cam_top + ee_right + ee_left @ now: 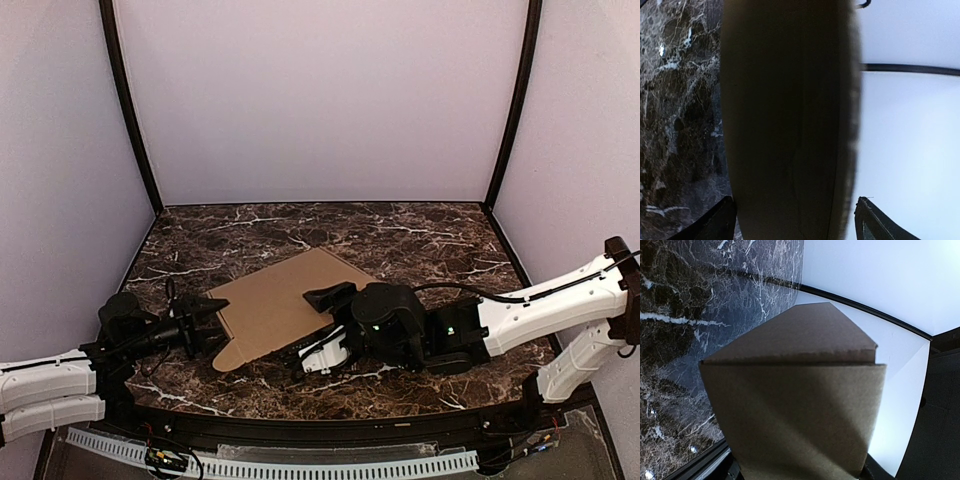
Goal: Fold the paper box
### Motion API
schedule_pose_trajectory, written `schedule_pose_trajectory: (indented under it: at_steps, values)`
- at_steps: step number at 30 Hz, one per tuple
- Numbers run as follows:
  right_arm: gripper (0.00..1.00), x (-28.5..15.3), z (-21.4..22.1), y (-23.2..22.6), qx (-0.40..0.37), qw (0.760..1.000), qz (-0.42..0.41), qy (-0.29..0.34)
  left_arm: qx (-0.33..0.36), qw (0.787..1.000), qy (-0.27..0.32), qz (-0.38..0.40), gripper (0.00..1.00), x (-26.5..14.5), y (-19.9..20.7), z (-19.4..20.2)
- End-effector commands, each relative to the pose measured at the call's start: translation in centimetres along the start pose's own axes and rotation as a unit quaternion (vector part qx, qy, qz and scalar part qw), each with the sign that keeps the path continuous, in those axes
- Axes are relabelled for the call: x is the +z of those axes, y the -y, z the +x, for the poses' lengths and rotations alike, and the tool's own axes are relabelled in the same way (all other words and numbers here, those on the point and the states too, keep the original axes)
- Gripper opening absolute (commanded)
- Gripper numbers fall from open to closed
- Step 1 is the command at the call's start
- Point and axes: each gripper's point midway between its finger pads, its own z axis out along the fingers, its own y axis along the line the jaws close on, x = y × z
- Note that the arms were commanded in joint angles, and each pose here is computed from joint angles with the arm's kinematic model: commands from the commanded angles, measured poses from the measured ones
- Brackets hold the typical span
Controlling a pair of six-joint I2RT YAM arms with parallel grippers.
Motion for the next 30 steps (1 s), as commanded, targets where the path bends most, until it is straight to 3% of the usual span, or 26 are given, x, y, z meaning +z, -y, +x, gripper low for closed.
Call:
schedule_pose_trajectory:
  at_steps: [1,4,17,30]
  values:
    - [0.93,-0.2,-0.7,0.3,0.022,1.000,-0.002,0.012,0.008,1.000,-0.012,-0.003,0.02,-0.1,-0.9,0.3]
    - [0.98,0.0,-0.8,-0.1,0.025,1.000,-0.007,0.010,0.012,1.000,-0.018,0.000,0.01,0.0,-0.5,0.5]
    - [0.99,1.9,-0.3,-0.5,0.030,0.999,-0.014,-0.012,0.023,0.999,-0.035,0.008,0.01,0.0,0.4,1.2]
    - [0.63,2.6,-0.4,-0.2,0.041,0.999,-0.013,-0.016,0.033,0.998,-0.047,0.015,0.01,0.0,1.1,1.7]
